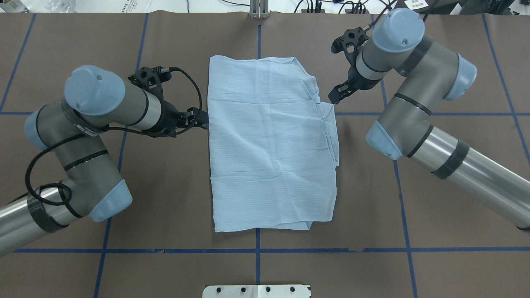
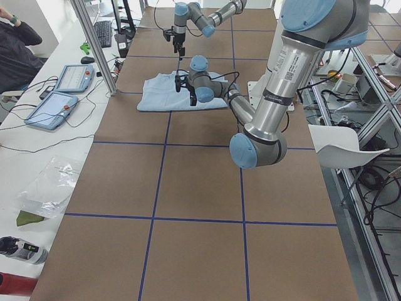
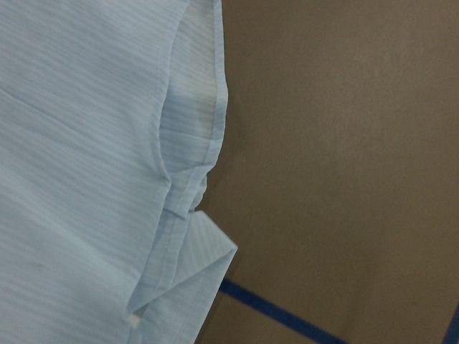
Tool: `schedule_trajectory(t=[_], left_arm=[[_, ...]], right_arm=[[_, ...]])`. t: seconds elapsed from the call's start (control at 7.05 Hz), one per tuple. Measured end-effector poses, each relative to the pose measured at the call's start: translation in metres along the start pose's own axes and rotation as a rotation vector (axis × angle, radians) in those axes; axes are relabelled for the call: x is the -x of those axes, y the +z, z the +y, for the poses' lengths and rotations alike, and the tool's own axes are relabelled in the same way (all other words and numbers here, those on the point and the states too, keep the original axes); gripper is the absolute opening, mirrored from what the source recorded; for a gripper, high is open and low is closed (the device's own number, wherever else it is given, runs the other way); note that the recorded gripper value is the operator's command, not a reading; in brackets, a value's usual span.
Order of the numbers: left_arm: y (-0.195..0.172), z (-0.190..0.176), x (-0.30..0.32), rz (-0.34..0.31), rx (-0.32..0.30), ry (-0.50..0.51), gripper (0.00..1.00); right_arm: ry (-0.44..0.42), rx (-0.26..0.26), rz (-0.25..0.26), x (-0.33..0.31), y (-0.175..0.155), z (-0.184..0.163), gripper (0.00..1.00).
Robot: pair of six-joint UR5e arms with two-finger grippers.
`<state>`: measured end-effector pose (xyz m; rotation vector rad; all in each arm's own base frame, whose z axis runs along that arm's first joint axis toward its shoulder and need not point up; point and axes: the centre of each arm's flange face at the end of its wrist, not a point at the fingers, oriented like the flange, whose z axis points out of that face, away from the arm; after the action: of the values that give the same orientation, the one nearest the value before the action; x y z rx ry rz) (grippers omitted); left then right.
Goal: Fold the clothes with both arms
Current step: 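Move the left gripper to the near corner while the right reaches the side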
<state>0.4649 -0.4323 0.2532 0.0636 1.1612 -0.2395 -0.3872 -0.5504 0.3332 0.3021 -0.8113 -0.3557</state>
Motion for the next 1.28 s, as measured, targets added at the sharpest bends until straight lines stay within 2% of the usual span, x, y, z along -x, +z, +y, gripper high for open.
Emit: schedule_trajectory(t=[0.28,0.71,0.99,1.28], left_arm=[[0.004,0.063,-0.018,0.032,0.073,-0.075,0.94],[0.039,0.139,-0.009,-0.028,0.113,-0.105,0.84],[0.051,0.169,-0.006,-0.07,0.143,-0.119,0.76],[0.058,0.178,-0.005,-0.106,0.152,-0.127,0.74]], right_arm=[[0.114,0.018,-0.058,-0.005,-0.021,0.043,1.0],[0.26,0.056,-0.126,0.015,-0.031,0.067,1.0],[0.276,0.057,-0.14,0.024,-0.034,0.071,1.0],[0.277,0.055,-0.143,0.026,-0.036,0.071,1.0]])
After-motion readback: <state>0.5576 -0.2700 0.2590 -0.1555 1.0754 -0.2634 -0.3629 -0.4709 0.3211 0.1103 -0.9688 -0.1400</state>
